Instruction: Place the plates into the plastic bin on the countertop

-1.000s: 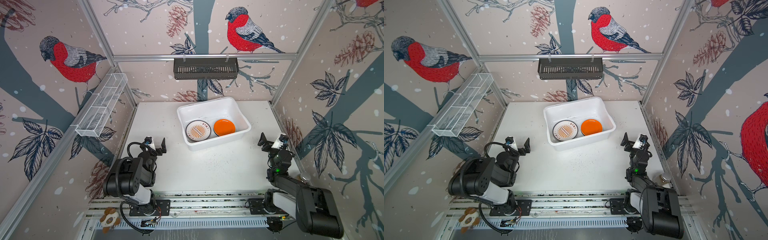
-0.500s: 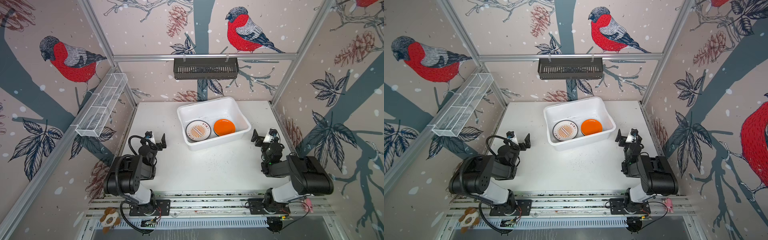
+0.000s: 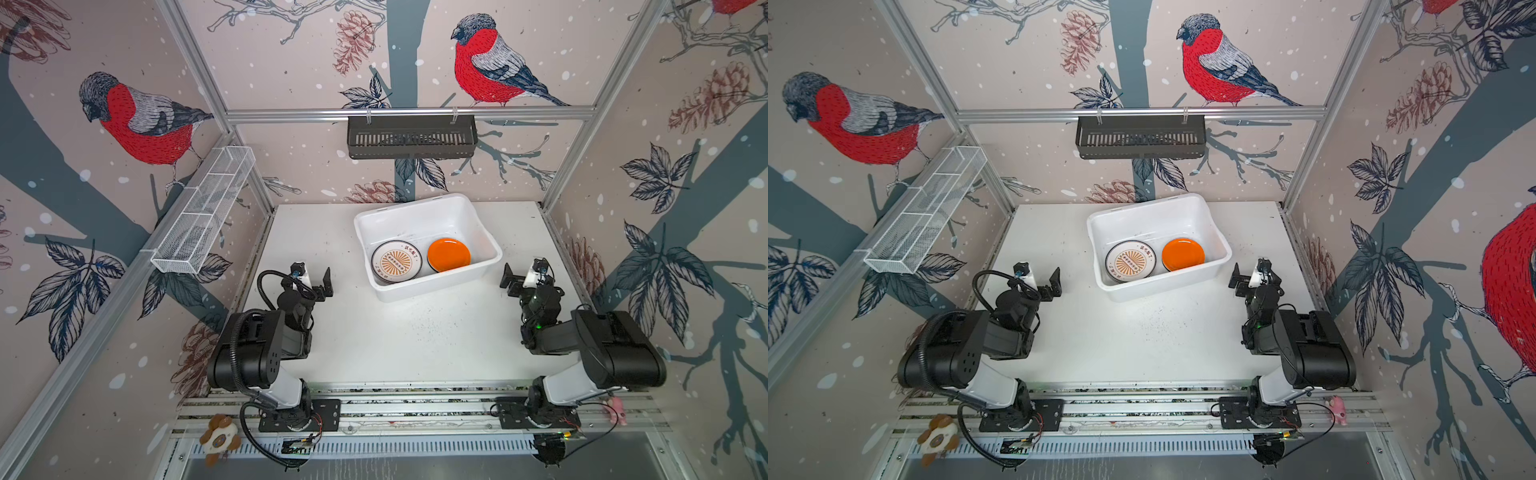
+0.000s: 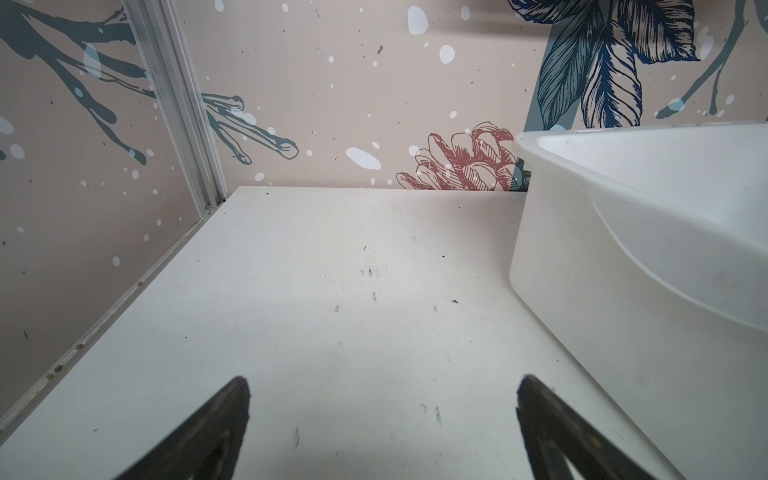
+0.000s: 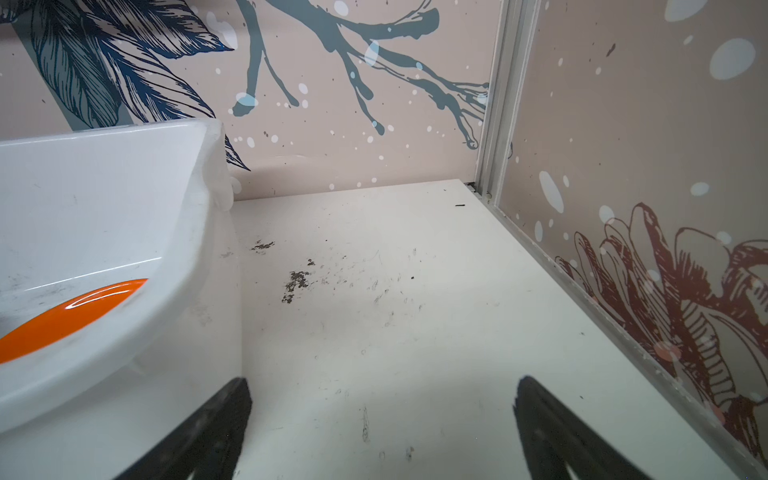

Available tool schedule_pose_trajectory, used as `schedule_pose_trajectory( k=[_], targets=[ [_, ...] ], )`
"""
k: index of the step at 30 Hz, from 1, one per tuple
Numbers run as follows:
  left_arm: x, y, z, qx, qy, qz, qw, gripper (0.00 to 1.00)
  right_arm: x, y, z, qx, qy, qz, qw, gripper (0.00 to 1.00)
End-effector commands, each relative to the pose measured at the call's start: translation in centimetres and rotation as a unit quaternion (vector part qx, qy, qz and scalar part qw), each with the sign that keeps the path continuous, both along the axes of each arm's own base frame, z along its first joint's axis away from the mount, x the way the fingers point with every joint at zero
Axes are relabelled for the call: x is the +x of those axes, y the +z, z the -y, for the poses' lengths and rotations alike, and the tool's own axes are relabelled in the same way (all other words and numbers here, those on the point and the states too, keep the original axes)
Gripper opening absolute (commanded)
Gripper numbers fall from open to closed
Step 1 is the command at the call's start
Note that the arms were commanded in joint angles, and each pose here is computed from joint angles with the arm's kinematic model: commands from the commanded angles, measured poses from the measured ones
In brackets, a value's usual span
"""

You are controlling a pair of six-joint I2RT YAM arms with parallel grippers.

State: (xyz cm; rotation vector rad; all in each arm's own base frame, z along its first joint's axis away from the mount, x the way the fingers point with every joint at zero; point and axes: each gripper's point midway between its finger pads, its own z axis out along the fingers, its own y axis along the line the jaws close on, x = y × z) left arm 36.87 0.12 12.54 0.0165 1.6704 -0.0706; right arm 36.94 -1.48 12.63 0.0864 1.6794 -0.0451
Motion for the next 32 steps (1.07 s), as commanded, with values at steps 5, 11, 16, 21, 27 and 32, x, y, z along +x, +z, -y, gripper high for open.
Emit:
schedule_pose_trajectory(
  k=[5,11,16,21,27,32],
  targets=[
    [0.15,0.75,0.21,0.003,-0.005,0.015,1.0,0.99,0.06,0.42,0.1,-0.003,-0.004,0.009,1.0,1.0],
    [0.2,0.76,0.19,0.004,-0.004,0.014,1.0,0.99,0.06,0.42,0.07,-0.003,-0.003,0.009,1.0,0.99],
    [0.18,0.73,0.17,0.004,-0.004,0.014,1.0,0.99,0.07,0.44,0.06,-0.003,-0.003,0.009,1.0,1.0],
    [0.17,0.71,0.22,0.004,-0.005,0.014,1.0,0.99,0.06,0.42,0.09,-0.003,-0.003,0.009,1.0,1.0],
    [0.59,0.56,0.3,0.013,0.004,0.007,1.0,0.99,0.06,0.44,0.07,-0.003,-0.003,0.009,1.0,1.0],
    [0.74,0.42,0.24,0.02,0.019,0.002,1.0,0.99,0.06,0.45,0.12,-0.003,-0.004,0.009,1.0,1.0]
  ],
)
